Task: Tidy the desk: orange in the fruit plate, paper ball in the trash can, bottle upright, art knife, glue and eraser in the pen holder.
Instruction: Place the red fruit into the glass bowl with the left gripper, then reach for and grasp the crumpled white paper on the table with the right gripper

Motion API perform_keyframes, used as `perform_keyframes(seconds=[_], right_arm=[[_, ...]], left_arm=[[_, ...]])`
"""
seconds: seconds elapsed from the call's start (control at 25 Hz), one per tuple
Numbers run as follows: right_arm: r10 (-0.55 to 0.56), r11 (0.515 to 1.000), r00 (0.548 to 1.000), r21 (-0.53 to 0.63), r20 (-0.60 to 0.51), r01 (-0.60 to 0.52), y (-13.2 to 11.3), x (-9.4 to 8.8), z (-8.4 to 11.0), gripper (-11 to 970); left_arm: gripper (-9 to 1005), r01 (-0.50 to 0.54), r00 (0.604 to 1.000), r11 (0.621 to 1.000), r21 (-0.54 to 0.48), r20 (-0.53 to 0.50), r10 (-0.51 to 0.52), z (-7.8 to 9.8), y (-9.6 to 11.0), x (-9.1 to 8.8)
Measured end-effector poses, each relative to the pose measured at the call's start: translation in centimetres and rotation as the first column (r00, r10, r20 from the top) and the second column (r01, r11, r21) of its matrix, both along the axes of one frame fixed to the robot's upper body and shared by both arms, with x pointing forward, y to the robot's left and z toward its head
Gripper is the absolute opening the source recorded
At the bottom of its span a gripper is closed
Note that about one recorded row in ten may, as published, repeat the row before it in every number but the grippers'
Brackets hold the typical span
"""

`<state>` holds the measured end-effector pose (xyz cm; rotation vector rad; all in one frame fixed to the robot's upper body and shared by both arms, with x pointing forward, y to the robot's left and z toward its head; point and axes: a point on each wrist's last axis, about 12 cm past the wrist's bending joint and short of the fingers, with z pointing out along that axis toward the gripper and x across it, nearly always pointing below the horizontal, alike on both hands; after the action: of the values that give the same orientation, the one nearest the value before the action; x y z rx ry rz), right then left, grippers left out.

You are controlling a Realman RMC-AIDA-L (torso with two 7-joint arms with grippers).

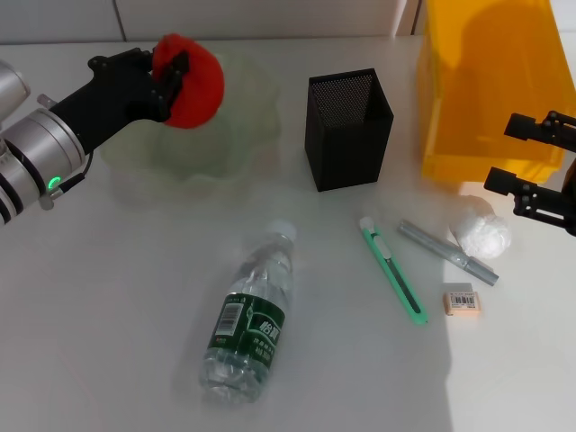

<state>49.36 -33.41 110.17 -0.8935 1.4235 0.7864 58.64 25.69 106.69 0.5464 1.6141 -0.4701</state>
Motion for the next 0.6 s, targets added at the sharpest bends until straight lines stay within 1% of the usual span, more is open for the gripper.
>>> perform_keyframes(seconds=[0.04, 0.24, 0.36, 0.48, 0.52, 0.56, 0.6], right_arm=[[0.0, 1.0, 1.0, 0.0, -0.002, 0.0, 0.0, 0.0, 0.0, 682], [0.002, 1.0, 1.0, 0.005, -0.018, -0.002, 0.0, 0.0, 0.0, 682], [0.003, 1.0, 0.999, 0.019, -0.05, -0.002, 0.0, 0.0, 0.1, 682], [-0.004, 1.0, 0.997, 0.025, -0.08, 0.006, -0.4, 0.2, 0.6, 682], [-0.008, 1.0, 0.996, 0.023, -0.09, 0.011, -0.5, 0.3, 0.9, 682], [-0.013, 1.0, 0.994, 0.02, -0.105, 0.016, -0.7, 0.4, 1.1, 682], [-0.019, 1.0, 0.992, 0.014, -0.124, 0.02, -0.9, 0.5, 1.5, 682]], left_arm=[[58, 0.001, 1.0, 1.0, 0.001, 0.001, -0.001, 0.0, 0.0, 0.0], [266, 0.002, 1.0, 1.0, 0.005, 0.006, -0.002, 0.1, 0.0, 0.0], [396, 0.004, 1.0, 1.0, 0.006, 0.006, -0.004, 0.1, 0.0, 0.0], [534, 0.065, 0.998, 0.998, -0.004, 0.026, -0.065, 0.3, -0.3, -0.5], [581, 0.065, 0.998, 0.998, -0.004, 0.026, -0.065, 0.3, -0.3, -0.5], [628, 0.107, 0.993, 0.994, -0.019, 0.047, -0.106, 0.6, -0.4, -1.1], [649, 0.128, 0.99, 0.991, -0.027, 0.057, -0.126, 0.7, -0.5, -1.5]])
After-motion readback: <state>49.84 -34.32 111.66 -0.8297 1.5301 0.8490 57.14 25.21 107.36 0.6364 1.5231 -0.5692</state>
